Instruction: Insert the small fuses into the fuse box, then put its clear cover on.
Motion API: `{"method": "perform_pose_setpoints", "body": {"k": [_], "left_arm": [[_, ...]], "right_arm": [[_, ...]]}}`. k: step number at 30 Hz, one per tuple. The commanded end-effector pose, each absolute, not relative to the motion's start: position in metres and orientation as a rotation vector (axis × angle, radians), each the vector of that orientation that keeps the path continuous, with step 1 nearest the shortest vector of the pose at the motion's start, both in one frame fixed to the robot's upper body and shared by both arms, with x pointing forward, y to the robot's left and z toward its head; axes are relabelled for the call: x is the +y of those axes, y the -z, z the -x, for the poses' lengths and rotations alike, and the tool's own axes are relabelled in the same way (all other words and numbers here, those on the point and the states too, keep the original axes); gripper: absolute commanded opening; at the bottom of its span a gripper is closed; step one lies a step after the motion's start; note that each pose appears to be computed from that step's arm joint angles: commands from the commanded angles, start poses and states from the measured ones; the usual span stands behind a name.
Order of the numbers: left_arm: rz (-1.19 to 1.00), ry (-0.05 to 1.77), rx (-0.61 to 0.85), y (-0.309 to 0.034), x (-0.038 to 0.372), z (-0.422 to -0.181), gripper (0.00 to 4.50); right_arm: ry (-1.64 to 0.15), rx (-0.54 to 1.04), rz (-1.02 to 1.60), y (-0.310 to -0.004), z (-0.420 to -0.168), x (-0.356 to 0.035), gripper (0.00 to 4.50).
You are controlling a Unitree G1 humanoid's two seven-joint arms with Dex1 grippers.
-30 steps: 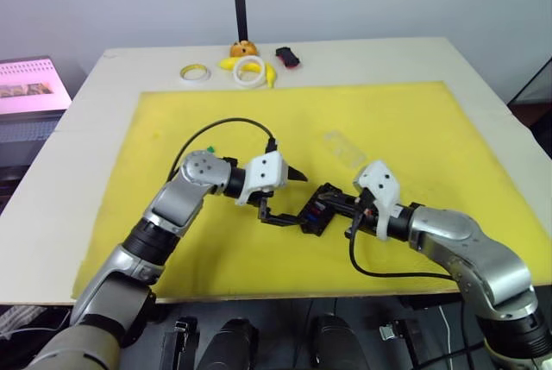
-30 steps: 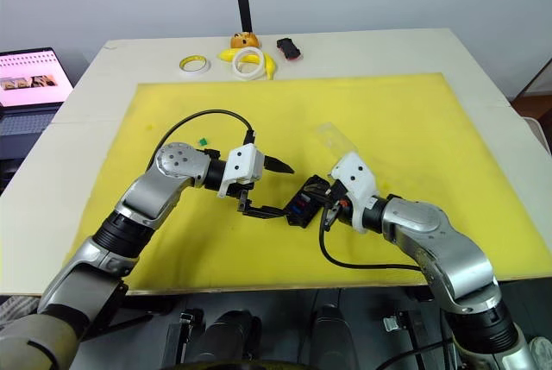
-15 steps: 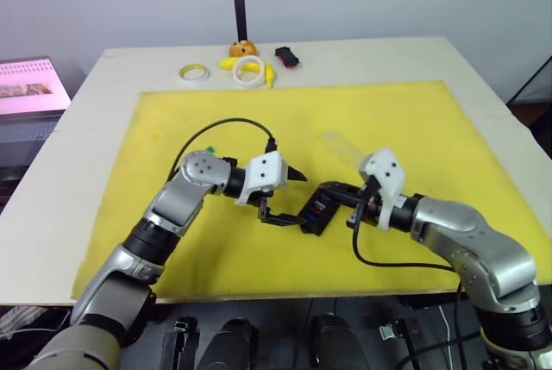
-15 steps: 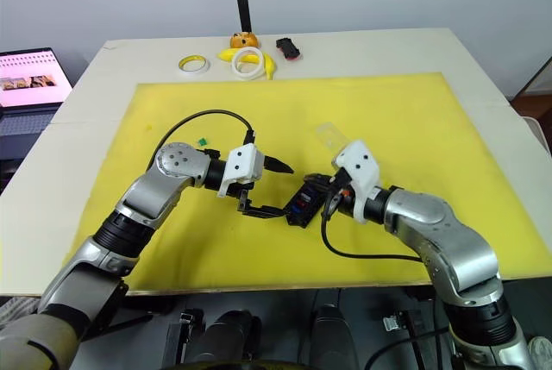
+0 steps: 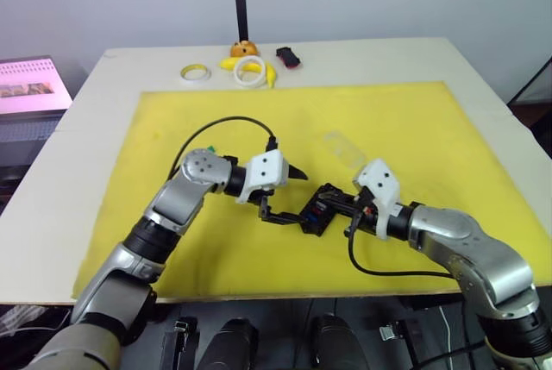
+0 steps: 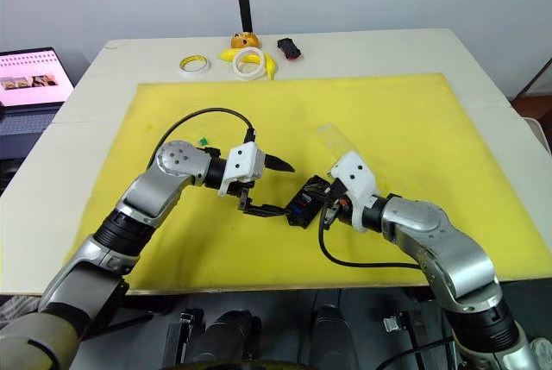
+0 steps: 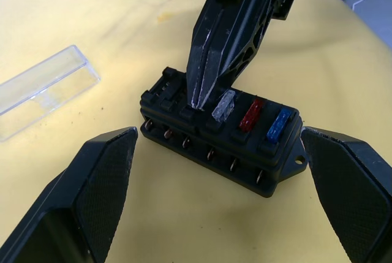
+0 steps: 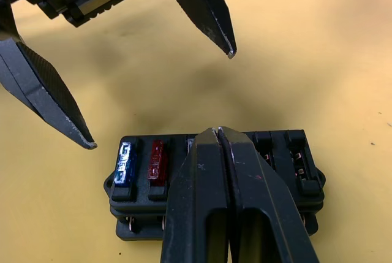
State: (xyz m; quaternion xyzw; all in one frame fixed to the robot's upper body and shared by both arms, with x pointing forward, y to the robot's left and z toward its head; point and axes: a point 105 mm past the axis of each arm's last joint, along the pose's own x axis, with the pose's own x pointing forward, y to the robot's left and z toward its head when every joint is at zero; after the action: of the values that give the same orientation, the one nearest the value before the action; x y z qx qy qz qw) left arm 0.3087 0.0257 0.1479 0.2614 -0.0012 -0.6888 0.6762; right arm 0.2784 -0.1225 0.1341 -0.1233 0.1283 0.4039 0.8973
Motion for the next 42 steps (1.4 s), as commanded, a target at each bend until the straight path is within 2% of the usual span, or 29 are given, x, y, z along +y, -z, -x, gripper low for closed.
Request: {"method": "perform_pose_setpoints", "body": {"k": [1, 7, 13, 16, 20, 23, 24, 28, 33, 39, 42], "left_arm": [[-0.595, 1.527, -0.04, -0.156, 0.029, -0.31, 4.5], [-0.493, 1.463, -0.056, -0.156, 0.043, -0.311, 4.5], [-0.283, 1.282, 0.057, -0.149, 0.099, -0.31, 4.5], [-0.175, 1.17, 0.14, -0.145, 0.14, -0.304, 4.5], [0.004, 0.995, 0.289, -0.139, 0.207, -0.284, 4.5], [0.116, 0.806, 0.416, -0.131, 0.276, -0.258, 4.5], [0.135, 0.771, 0.437, -0.131, 0.289, -0.252, 4.5], [0.208, 0.624, 0.451, -0.137, 0.325, -0.242, 4.5], [0.311, 0.637, 0.439, -0.144, 0.312, -0.253, 4.5], [0.439, 0.753, 0.503, -0.144, 0.252, -0.29, 4.5], [0.593, 0.775, 0.532, -0.15, 0.228, -0.312, 4.5]], "right_arm": [[-0.805, 0.269, 0.237, -0.133, -0.28, -0.126, 0.04], [-0.795, 0.137, 0.232, -0.165, -0.278, -0.133, 0.04], [-0.712, 0.15, 0.265, -0.178, -0.263, -0.178, 0.04], [-0.651, 0.184, 0.274, -0.184, -0.253, -0.213, 0.91], [-0.575, 0.205, 0.251, -0.203, -0.235, -0.261, 2.83], [-0.51, 0.24, 0.258, -0.214, -0.217, -0.299, 4.31], [-0.501, 0.247, 0.256, -0.216, -0.212, -0.305, 4.41], [-0.474, 0.266, 0.272, -0.219, -0.204, -0.323, 4.41], [-0.552, 0.234, 0.256, -0.219, -0.218, -0.302, 4.41], [-0.857, 0.137, 0.238, -0.221, -0.241, -0.213, 4.41], [-0.983, 0.101, 0.239, -0.222, -0.246, -0.175, 4.41]]}}
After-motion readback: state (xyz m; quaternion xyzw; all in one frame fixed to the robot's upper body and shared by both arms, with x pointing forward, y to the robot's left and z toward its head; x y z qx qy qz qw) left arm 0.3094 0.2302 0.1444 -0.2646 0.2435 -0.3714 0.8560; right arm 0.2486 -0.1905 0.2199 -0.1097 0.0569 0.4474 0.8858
